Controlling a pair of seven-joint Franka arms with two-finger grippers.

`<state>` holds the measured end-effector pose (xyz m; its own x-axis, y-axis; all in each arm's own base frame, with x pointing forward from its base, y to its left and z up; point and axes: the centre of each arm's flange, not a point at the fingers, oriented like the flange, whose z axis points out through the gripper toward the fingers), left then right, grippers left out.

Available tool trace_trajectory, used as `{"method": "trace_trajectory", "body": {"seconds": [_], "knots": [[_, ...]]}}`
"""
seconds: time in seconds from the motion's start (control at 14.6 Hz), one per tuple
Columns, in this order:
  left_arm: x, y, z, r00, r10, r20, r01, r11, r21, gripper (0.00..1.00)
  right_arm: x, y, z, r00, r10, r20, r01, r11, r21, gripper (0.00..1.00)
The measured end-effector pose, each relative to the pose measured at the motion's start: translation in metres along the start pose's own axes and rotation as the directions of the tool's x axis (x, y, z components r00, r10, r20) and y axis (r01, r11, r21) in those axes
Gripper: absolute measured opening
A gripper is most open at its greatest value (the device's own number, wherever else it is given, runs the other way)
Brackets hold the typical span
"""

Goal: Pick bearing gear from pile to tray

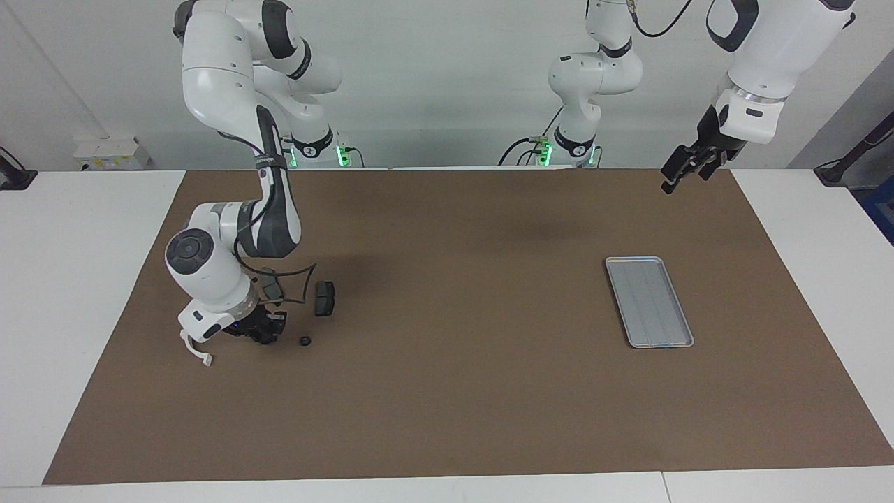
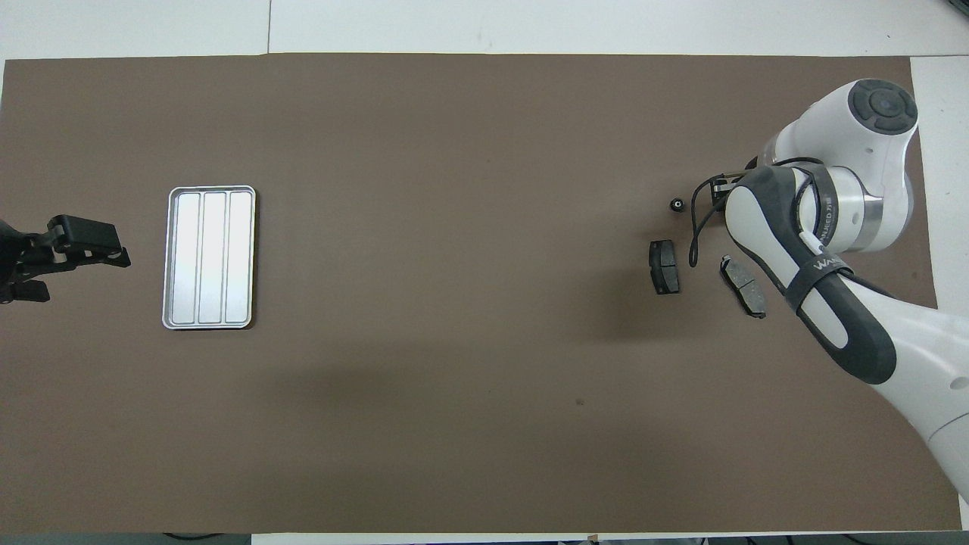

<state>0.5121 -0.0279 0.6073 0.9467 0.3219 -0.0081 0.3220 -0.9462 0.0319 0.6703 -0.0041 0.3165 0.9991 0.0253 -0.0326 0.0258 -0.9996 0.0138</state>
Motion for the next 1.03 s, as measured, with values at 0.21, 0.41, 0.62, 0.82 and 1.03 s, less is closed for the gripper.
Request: {"method": "trace_trajectory", "body": {"seconds": [0.21, 0.41, 0.62, 0.82, 1.03], "knots": [[-0.001, 0.006, 0.0, 1.0, -0.015, -0.012, 0.015, 1.0, -0.005, 1.0, 0.009, -0.028, -0.06, 1.0, -0.001, -0.026, 0.001, 1.0, -0.001, 0.35], [-0.002, 0.017, 0.001, 0.998, -0.048, -0.028, 0.048, 0.999, -0.015, 1.0, 0.007, -0.102, -0.102, 0.998, 0.053, -0.039, -0.052, 0.999, 0.004, 0.35], [-0.001, 0.022, 0.009, 0.998, -0.064, -0.028, 0.064, 0.998, -0.016, 1.0, -0.01, -0.195, -0.115, 0.995, 0.081, -0.053, -0.081, 0.997, 0.01, 0.35], [0.0, 0.022, 0.021, 0.998, -0.066, -0.009, 0.066, 0.998, -0.006, 1.0, -0.031, -0.262, -0.116, 0.997, 0.053, -0.054, -0.052, 0.999, 0.012, 0.35], [-0.004, 0.022, 0.039, 0.998, -0.062, 0.023, 0.062, 0.998, 0.011, 1.0, -0.059, -0.331, -0.113, 0.996, 0.061, -0.066, -0.06, 0.998, 0.024, 0.35]]}}
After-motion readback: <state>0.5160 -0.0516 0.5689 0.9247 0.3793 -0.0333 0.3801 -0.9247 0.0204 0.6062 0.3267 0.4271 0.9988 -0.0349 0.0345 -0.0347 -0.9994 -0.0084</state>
